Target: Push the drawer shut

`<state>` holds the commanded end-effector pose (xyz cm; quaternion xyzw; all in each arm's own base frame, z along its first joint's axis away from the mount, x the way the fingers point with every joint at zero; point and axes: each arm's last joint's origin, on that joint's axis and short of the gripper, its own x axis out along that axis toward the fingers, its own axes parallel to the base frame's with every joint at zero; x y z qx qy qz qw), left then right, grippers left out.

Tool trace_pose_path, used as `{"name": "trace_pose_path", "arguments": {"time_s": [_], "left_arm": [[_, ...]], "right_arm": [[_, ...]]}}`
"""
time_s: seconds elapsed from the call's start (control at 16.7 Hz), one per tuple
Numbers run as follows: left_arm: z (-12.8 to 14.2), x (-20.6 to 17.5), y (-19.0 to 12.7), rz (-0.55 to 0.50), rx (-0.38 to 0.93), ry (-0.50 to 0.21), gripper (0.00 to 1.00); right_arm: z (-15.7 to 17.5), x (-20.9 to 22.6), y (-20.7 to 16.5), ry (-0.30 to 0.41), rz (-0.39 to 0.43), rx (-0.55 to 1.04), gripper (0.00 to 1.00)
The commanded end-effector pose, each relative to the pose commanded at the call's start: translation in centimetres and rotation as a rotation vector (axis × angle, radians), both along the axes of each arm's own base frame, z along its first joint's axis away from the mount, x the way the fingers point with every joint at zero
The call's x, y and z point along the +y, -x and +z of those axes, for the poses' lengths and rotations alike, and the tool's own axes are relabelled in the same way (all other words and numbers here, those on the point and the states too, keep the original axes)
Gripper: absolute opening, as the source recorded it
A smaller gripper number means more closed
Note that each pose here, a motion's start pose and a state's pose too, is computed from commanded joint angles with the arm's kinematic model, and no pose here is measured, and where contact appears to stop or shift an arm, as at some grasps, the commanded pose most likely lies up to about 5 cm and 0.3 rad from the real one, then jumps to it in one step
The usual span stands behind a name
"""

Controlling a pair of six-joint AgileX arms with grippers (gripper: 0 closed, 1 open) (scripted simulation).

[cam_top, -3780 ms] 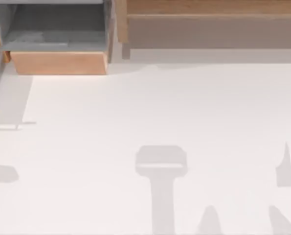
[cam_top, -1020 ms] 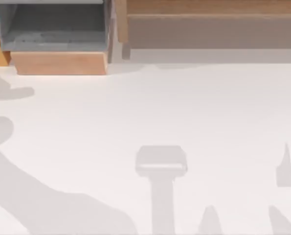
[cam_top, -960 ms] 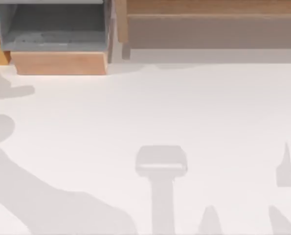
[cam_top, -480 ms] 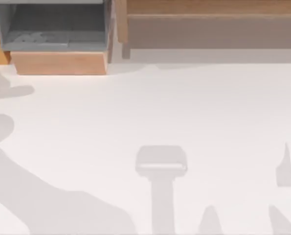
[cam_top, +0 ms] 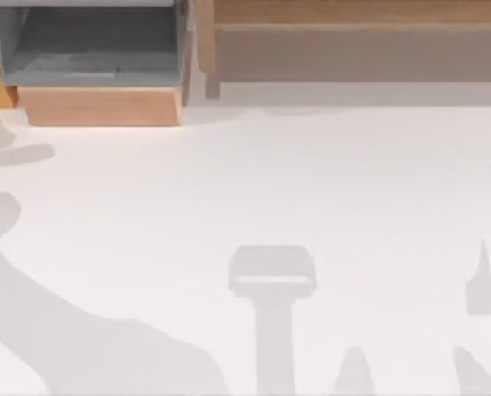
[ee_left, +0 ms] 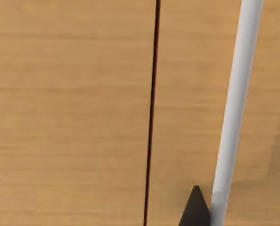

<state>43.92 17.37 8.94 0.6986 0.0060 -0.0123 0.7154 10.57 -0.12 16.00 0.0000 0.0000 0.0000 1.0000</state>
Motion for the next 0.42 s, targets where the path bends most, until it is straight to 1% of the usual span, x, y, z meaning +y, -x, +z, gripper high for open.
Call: {"name": "trace_pose_path", "arguments": {"time_s": [0.06,0.12,0.42], "left_arm": [[0.00,0.00,0.00,0.000,0.000,0.000,0.98],[0.00,0.00,0.00,0.000,0.000,0.000,1.00],[0.00,0.00,0.00,0.000,0.000,0.000,1.00]], "right_arm": [[0.00,0.00,0.00,0.000,0.000,0.000,1.00],[0.00,0.00,0.00,0.000,0.000,0.000,1.00],[0.00,0.00,0.00,0.000,0.000,0.000,1.00]]}}
